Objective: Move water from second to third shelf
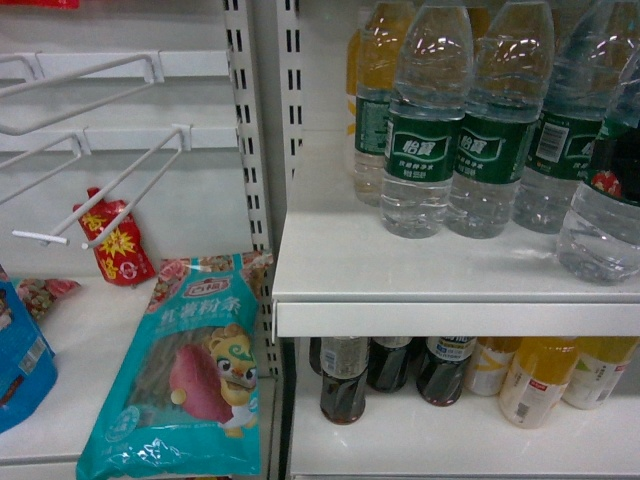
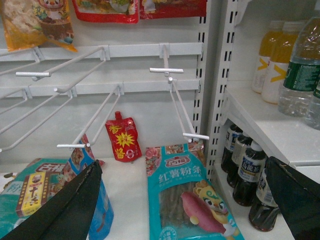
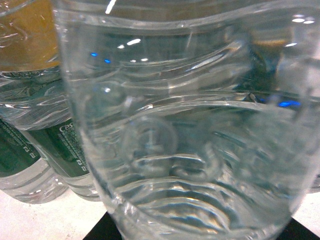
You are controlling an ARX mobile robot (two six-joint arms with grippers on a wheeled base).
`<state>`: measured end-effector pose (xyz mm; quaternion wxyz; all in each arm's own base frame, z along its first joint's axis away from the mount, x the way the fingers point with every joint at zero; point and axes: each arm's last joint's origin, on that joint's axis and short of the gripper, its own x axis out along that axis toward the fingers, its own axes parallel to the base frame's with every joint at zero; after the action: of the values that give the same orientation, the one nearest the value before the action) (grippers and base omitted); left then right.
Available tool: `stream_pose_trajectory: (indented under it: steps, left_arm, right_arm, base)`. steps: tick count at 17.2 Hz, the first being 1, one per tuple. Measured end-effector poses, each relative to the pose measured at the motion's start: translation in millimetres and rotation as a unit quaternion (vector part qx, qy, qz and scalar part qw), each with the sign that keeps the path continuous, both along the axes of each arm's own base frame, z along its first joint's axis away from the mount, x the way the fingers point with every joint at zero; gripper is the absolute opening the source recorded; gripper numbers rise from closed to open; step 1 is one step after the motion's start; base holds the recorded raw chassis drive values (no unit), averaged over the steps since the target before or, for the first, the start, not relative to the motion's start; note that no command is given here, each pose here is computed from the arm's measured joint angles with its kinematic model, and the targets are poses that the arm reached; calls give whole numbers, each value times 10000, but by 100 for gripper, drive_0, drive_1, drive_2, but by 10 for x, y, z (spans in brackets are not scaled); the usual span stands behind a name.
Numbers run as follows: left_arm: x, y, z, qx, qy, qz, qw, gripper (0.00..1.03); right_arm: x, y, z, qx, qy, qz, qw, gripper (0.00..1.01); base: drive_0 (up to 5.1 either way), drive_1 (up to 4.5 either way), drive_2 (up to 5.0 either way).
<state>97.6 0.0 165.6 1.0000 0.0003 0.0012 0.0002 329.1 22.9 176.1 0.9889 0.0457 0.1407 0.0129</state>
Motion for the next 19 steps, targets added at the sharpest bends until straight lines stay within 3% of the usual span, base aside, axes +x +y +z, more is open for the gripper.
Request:
stream_pose_trajectory:
  steps: [4,5,9,19]
  left_arm:
    - [0,0,0,0,0,0,10000,98]
    - [0,0,0,0,0,0,10000,98]
    - [0,0,0,0,0,0,10000,98]
    - [0,0,0,0,0,0,10000,98]
  right_arm:
    - [13,22,7,-12,5,8,10000,40]
    - [25,22,-5,-10,11,7,10000,67]
    - [57,25,51,7,-128,15,9999,100]
    - [57,26,52,11,-129,24,9999,98]
  base:
    - [0,0,0]
    - [0,0,0]
    - [0,0,0]
    - [0,0,0]
